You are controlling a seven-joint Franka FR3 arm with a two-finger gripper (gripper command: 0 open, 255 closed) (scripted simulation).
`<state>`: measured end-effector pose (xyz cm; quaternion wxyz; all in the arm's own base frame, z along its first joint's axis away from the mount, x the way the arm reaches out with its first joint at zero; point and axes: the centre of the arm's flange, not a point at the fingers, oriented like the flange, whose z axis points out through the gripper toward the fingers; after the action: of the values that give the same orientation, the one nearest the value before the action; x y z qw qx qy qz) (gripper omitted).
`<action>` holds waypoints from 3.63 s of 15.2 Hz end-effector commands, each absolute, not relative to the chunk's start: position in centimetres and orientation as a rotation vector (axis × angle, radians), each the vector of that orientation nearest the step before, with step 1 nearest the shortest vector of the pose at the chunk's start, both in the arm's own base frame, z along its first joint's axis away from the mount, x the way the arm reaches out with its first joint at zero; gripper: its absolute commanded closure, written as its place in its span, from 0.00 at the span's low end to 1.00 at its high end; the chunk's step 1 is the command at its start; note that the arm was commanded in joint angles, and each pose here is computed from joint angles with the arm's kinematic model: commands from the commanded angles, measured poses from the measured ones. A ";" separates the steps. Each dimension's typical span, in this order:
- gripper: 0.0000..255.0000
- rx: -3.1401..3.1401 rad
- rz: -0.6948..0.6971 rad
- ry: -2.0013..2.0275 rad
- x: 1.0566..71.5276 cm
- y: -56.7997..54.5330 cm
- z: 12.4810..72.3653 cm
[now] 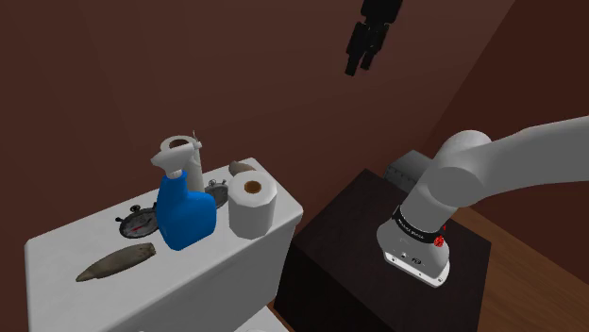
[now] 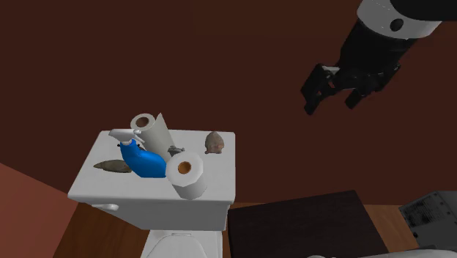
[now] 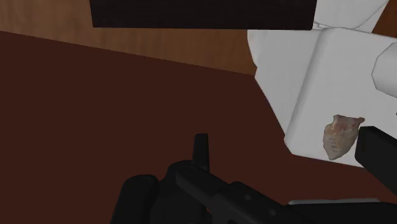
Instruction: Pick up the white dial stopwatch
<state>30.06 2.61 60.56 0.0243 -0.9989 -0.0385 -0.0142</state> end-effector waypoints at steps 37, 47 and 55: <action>0.00 -2.276 -0.396 -1.866 38.5 34.9 39.0; 1.00 -2.275 -0.396 -1.866 38.5 34.8 36.1; 1.00 -2.276 -0.396 -1.866 38.5 34.9 36.6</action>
<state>38.69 35.21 37.75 0.0849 -0.7616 -0.6241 -0.1525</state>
